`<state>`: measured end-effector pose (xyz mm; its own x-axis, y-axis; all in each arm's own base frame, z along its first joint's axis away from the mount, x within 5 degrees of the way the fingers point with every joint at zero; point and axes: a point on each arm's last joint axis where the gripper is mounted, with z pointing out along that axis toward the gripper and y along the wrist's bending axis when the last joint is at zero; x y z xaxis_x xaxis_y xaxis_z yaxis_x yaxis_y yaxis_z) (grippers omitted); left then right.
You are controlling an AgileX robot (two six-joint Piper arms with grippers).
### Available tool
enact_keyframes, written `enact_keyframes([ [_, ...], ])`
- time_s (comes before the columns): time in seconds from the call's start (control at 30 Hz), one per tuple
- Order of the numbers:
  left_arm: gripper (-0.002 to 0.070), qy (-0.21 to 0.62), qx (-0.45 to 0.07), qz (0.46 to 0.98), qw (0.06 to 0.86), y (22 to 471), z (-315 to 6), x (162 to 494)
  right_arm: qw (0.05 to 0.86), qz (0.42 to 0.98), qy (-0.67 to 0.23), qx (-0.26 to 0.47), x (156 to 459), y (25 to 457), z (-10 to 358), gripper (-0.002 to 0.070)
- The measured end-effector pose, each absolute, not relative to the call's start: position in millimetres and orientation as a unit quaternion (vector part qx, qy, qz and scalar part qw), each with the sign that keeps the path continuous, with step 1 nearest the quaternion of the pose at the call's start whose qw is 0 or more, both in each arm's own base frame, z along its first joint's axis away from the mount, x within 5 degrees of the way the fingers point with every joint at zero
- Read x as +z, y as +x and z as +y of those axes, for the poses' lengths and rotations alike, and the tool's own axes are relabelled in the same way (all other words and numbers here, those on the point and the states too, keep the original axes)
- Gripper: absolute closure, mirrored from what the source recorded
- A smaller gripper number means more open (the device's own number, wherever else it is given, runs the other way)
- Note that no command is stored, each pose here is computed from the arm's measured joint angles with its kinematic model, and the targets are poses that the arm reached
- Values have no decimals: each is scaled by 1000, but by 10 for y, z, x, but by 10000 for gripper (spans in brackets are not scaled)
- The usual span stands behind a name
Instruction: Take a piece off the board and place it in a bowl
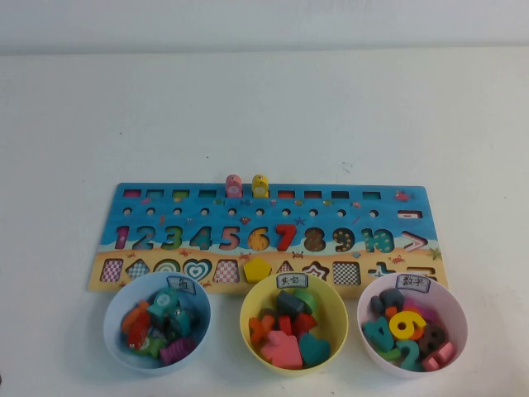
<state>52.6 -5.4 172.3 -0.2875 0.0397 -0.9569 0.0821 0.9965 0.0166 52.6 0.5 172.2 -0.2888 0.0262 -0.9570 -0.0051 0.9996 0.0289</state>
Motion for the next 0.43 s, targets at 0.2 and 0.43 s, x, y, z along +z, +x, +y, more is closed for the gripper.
enact_keyframes([
  [0.2, 677, 42, -12, 802, 596, 526, -49, 1723, 596, 803, 7, 13, 1722, 526, 5, 694],
  [0.43, 677, 46, -5, 802, 595, 526, -44, 1722, 596, 803, 7, 13, 1722, 526, 5, 694],
])
